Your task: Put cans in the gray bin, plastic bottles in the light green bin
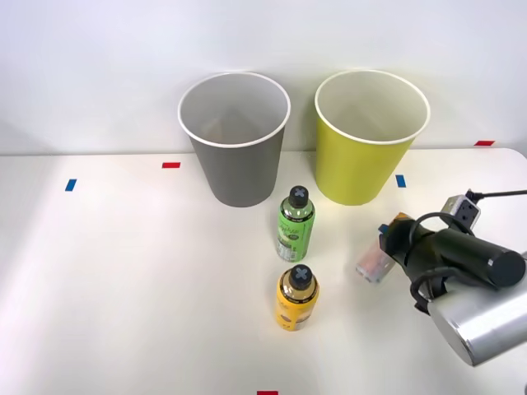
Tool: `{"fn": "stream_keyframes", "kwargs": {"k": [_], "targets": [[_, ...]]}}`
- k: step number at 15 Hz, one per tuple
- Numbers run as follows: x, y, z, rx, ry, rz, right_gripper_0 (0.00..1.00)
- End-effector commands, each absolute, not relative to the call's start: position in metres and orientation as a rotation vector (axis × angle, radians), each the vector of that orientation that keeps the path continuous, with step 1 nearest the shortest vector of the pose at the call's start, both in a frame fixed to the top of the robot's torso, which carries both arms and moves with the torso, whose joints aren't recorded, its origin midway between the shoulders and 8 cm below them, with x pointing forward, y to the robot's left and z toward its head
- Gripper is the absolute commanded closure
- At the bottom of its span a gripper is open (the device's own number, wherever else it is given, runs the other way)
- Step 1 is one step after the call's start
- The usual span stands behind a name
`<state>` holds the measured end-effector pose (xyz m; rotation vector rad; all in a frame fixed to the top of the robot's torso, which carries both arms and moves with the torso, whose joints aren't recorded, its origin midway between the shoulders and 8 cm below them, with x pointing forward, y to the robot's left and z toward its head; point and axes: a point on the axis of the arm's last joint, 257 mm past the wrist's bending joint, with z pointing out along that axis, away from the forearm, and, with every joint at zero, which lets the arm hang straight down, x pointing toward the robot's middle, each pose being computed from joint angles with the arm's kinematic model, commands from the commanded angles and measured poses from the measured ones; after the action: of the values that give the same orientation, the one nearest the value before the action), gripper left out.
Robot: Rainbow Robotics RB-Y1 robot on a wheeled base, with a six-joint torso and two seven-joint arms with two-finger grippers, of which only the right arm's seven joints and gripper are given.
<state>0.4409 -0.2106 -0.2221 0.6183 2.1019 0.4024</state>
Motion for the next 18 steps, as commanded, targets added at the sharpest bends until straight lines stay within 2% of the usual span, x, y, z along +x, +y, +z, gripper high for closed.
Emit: {"fn": "stream_keyframes", "kwargs": {"k": [1, 6, 11, 15, 18], "targets": [[0.433, -0.198, -0.173, 0.266, 1.964, 0.361, 1.00], [0.445, -0.177, -0.108, 0.089, 1.709, 0.411, 1.00], [0.441, -0.152, -0.015, -0.017, 1.406, 0.581, 1.00], [0.444, -0.114, 0.038, -0.087, 1.288, 0.653, 1.00], [0.460, -0.067, 0.059, -0.121, 1.248, 0.741, 1.00]]}}
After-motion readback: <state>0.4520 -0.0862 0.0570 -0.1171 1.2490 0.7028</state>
